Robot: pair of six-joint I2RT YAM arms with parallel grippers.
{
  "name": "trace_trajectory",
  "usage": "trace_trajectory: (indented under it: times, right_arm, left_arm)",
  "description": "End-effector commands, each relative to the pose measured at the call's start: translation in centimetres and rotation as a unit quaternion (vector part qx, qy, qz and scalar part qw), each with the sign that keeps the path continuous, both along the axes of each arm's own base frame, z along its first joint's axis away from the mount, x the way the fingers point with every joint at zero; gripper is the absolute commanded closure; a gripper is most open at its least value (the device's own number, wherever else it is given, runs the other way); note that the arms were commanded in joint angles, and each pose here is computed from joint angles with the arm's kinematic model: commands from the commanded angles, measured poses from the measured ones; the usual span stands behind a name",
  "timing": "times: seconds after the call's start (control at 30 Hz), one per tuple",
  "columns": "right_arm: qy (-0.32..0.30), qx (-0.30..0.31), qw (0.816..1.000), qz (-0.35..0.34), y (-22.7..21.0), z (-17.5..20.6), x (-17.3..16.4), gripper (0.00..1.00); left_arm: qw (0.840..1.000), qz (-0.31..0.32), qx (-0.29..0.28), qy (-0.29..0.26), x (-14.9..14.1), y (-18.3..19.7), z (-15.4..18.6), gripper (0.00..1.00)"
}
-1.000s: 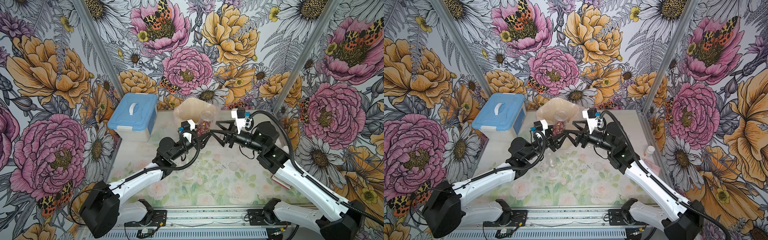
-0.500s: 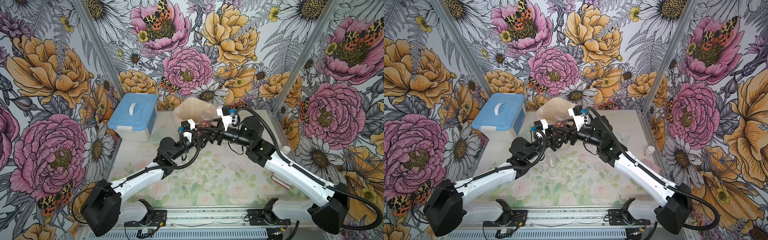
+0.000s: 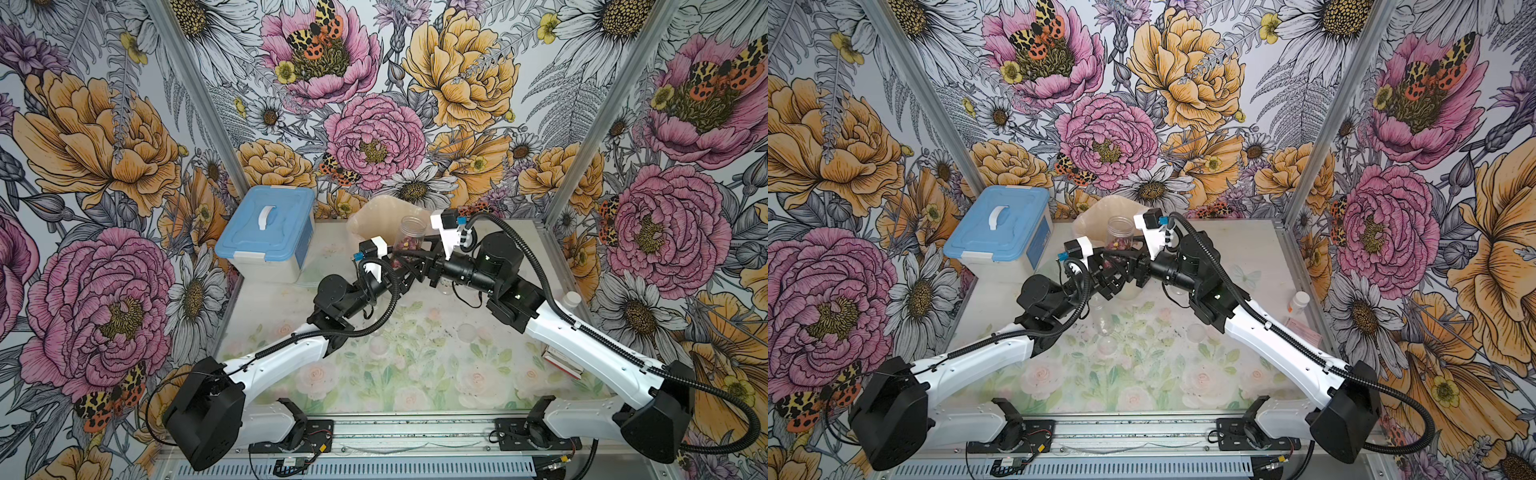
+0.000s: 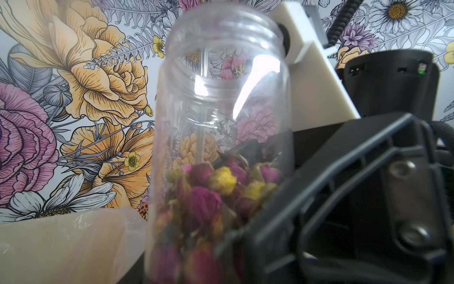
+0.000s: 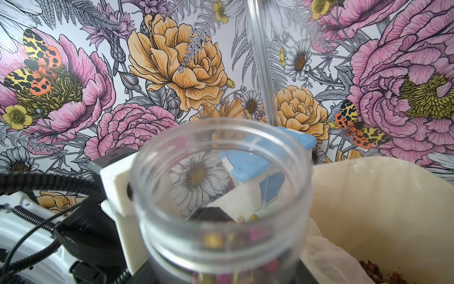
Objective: Empty the moldy dried flower tea in the jars
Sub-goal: Pour the moldy dried flower tea into the trash bin.
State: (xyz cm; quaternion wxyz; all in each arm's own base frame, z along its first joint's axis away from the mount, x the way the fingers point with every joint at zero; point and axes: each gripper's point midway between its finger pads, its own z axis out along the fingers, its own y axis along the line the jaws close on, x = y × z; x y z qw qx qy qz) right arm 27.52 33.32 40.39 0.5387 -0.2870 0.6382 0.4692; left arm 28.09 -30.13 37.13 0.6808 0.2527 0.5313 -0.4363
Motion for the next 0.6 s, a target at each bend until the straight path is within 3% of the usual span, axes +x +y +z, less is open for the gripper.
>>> trace_trajectory:
  times: [0.0,0.27,0.47,0.57]
  right_arm:
    - [-0.021,0.006,1.000,0.006,0.9,1.0,-0.4,0.64]
    - [-0.019,-0.020,0.999,-0.033,0.2,0.7,0.7,0.81]
    - [-0.030,-0.076,0.992,-0.100,-1.8,0.6,2.2,0.86]
    - [-0.035,-0.109,0.984,-0.138,-3.1,0.4,3.3,0.87]
  left_arm:
    - [1.000,-0.003,-0.002,0.007,0.1,-0.5,0.3,0.56]
    - [0.999,0.014,0.025,0.029,0.8,-0.3,-0.4,0.38]
    - [0.997,0.041,0.056,0.041,0.8,0.6,-0.9,0.12]
    - [0.995,0.060,0.064,0.047,0.7,1.7,-1.1,0.04]
